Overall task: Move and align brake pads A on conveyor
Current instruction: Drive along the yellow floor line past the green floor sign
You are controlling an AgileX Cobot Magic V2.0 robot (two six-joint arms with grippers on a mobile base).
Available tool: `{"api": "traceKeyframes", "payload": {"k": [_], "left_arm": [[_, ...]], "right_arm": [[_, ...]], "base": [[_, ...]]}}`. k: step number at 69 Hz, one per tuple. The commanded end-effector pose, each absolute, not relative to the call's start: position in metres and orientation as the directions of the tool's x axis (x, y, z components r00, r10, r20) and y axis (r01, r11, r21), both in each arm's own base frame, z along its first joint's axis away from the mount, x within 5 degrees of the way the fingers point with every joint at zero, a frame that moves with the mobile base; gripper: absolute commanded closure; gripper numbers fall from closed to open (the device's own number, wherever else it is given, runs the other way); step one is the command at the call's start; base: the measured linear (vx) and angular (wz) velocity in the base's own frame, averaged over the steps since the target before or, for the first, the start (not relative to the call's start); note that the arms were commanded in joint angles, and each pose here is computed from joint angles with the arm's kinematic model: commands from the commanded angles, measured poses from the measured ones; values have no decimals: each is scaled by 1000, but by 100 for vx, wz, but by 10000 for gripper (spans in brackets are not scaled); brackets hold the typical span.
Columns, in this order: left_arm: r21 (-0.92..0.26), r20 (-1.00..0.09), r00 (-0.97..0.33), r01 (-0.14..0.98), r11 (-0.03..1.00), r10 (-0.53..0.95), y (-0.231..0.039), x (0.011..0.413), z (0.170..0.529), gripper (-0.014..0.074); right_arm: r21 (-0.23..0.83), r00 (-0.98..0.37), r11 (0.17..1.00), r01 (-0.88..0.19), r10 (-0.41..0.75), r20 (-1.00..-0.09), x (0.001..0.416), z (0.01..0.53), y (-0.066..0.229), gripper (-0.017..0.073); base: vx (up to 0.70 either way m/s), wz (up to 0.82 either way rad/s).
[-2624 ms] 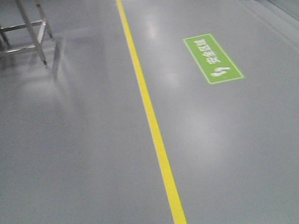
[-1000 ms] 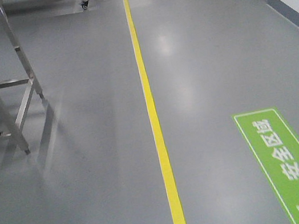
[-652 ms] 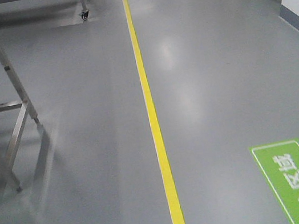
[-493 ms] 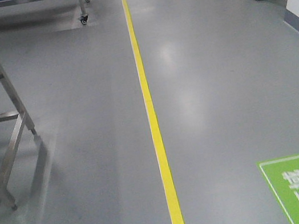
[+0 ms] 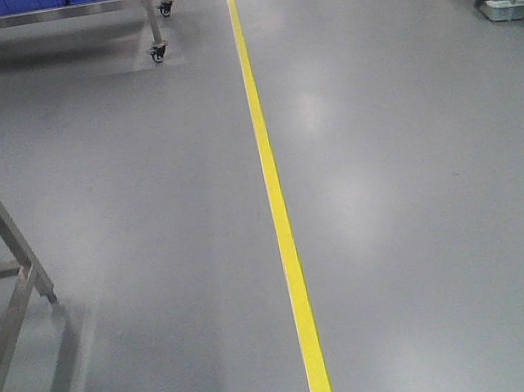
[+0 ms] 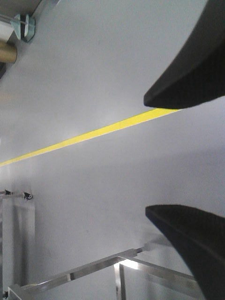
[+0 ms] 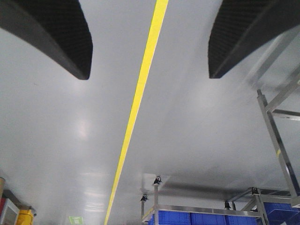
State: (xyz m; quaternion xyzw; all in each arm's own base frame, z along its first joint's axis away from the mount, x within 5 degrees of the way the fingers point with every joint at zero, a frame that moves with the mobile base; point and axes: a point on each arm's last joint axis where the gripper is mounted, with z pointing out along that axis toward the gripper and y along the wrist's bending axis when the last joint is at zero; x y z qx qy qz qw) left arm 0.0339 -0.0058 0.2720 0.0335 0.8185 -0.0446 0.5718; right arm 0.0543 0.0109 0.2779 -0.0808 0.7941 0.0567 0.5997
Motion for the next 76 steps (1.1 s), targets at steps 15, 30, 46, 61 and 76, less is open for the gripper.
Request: {"api": "traceKeyframes", "payload": {"k": [15,30,46,61,76], "left_arm": [[-40,-964,-267,112,993,-9,-6,36,285,155],[-40,-964,-267,112,993,-9,-6,36,285,155],[-40,-964,-267,112,993,-9,-6,36,285,155],[-40,-964,-267,112,993,-9,-6,36,285,155],[-40,-964,-267,112,993,-9,-6,36,285,155]], "right_arm": [[-25,-183,981,-193,-61,-981,56,292,11,54],[-25,-183,981,-193,-61,-981,56,292,11,54],[-25,-183,981,-193,-61,-981,56,292,11,54],[-25,-183,981,-193,-61,-981,56,292,11,54],[-25,-183,981,-193,-61,-981,56,292,11,54]], "base": [[75,8],[73,0],[70,-4],[66,7],[62,24]]}}
